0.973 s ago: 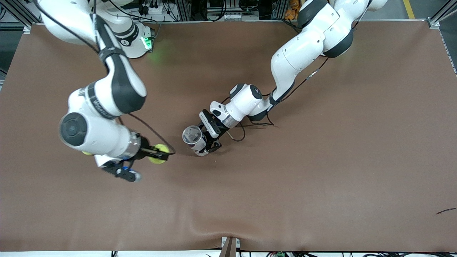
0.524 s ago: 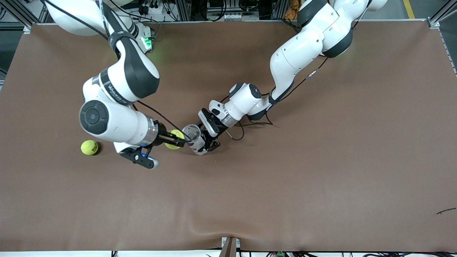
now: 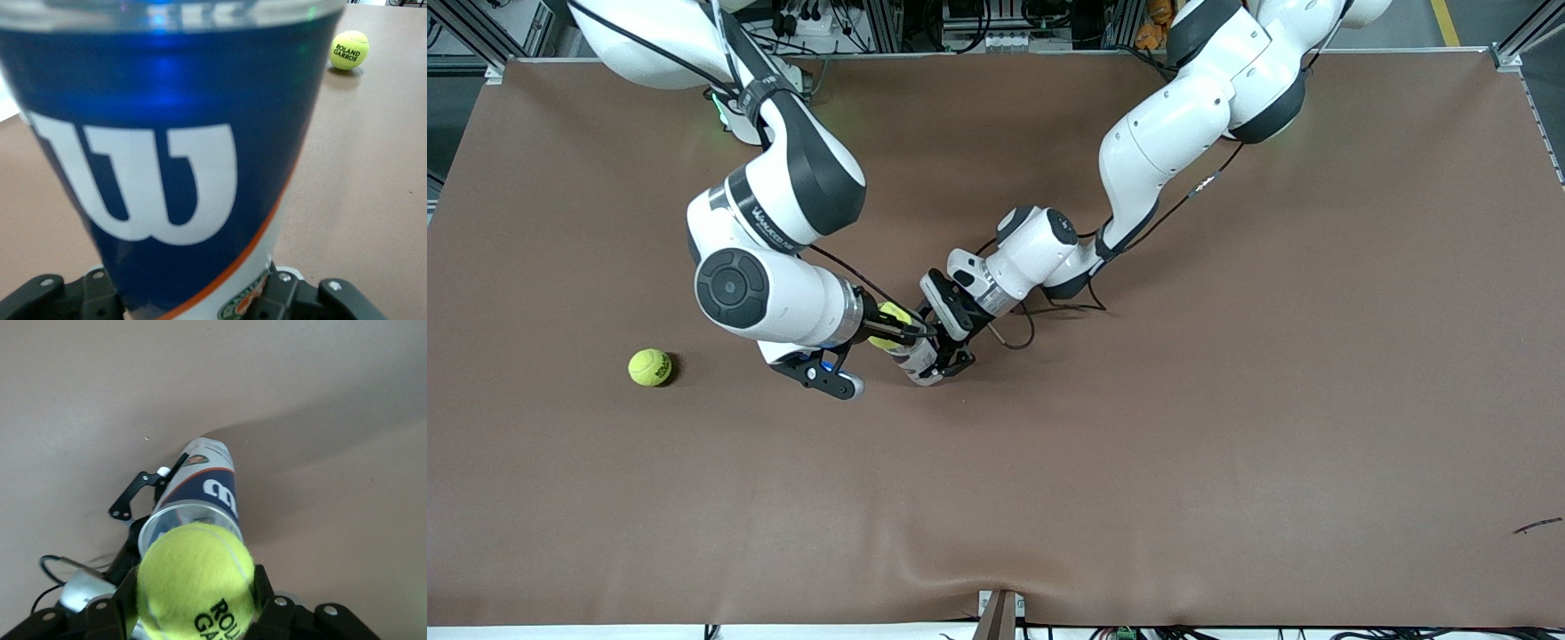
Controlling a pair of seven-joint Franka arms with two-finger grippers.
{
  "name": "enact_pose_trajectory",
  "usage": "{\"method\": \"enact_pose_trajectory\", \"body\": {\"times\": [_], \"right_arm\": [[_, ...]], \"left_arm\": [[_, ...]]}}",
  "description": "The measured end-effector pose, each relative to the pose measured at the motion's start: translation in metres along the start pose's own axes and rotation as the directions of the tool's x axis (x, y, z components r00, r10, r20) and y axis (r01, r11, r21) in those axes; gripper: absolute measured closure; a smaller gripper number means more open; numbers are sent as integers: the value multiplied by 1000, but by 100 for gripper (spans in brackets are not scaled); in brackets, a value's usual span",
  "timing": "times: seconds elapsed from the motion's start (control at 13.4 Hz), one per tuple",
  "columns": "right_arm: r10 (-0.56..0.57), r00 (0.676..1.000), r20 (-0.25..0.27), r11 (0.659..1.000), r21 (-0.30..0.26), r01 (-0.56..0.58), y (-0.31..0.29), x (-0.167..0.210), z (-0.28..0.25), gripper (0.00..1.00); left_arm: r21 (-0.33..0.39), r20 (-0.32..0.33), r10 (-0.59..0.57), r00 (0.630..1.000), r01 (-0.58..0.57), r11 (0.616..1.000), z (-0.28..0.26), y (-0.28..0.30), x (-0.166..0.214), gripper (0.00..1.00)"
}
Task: Insert tennis ball vertically with right arm
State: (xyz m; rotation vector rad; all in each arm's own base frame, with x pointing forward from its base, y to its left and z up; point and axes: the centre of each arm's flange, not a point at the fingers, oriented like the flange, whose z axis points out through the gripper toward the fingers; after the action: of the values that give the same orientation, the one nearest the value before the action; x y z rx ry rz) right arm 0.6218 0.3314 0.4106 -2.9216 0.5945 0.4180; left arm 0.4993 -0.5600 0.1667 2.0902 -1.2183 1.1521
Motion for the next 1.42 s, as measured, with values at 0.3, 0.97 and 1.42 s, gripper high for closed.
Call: {"method": "enact_pose_trajectory", "body": {"times": [0.3, 0.97, 1.42], "right_arm": [[42, 999, -3, 999, 2, -42, -8, -7, 7, 1], [91, 994, -64, 995, 50, -88, 102, 88, -68, 0], [-172, 985, -3, 972, -163, 169, 288, 197, -30, 0]], "left_arm": [[0, 0, 0, 1000, 0, 1000, 0, 0, 0, 32], [-5, 0, 0, 1000, 0, 1000, 0, 3, 0, 30], [-4, -4, -8, 1000, 8, 1000, 0, 4, 2, 13]]}}
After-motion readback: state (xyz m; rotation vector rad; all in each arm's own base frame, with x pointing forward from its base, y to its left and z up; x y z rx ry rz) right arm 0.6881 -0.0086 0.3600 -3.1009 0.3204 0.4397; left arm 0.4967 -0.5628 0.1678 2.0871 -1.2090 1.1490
